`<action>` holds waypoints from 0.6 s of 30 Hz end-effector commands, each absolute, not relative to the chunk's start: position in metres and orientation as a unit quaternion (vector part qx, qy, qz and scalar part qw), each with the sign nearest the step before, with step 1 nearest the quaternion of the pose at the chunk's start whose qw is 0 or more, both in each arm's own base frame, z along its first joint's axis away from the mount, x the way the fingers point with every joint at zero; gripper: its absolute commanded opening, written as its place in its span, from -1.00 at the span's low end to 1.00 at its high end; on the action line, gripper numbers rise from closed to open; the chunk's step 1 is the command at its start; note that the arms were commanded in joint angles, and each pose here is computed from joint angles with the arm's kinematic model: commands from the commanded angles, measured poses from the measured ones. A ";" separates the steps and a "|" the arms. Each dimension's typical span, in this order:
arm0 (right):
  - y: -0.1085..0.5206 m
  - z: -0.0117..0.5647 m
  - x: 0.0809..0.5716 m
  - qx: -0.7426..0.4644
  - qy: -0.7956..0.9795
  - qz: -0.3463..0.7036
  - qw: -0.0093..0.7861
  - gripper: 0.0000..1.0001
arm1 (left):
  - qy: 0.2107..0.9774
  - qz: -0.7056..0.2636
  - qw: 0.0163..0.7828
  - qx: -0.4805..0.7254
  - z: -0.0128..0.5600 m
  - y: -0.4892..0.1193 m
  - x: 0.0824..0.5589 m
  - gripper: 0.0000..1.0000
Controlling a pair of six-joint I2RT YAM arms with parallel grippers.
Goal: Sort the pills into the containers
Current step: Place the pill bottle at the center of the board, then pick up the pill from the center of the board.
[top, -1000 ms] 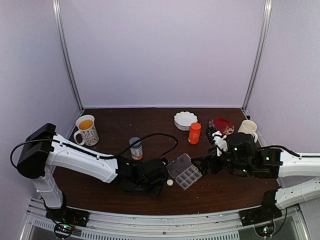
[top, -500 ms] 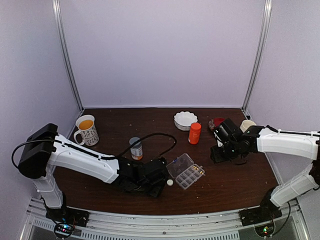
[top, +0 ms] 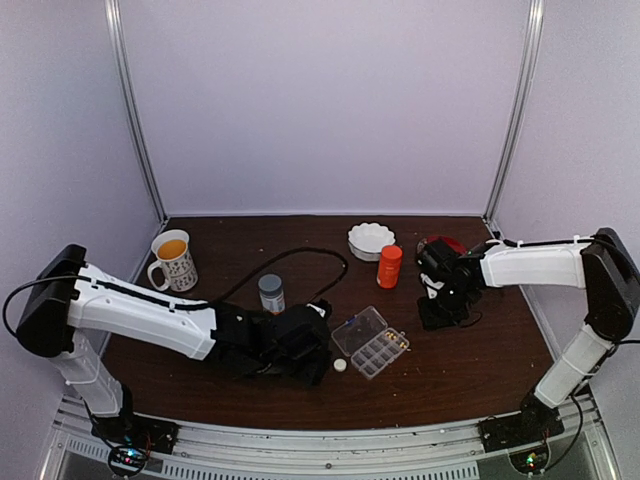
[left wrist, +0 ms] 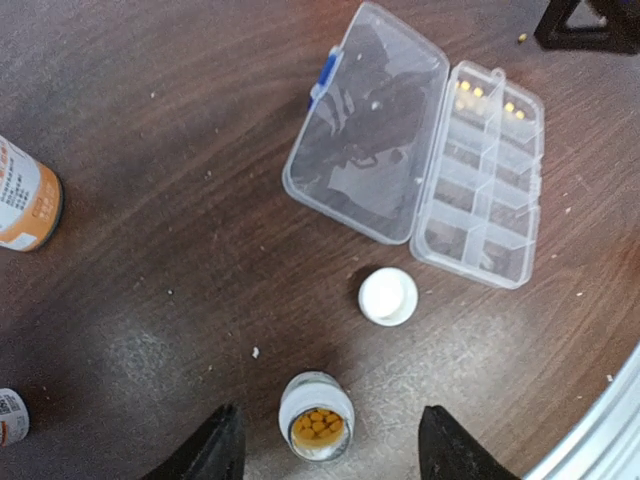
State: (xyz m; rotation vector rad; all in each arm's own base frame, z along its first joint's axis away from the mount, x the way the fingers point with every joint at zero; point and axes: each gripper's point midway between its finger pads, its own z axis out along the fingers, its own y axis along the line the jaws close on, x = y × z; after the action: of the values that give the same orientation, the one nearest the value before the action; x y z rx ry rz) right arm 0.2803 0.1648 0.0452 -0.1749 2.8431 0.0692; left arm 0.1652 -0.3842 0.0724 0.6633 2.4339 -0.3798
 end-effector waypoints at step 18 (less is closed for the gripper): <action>0.155 0.034 0.301 -0.062 0.994 0.003 0.095 -0.43 | 0.891 -0.159 0.352 0.240 0.128 -0.367 0.172 0.25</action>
State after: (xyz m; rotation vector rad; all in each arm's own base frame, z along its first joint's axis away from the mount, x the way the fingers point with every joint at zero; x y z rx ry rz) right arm 0.2943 0.1567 0.0286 -0.1789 2.9403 0.0095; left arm 0.1716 -0.3725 0.1289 0.6233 2.3172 -0.4350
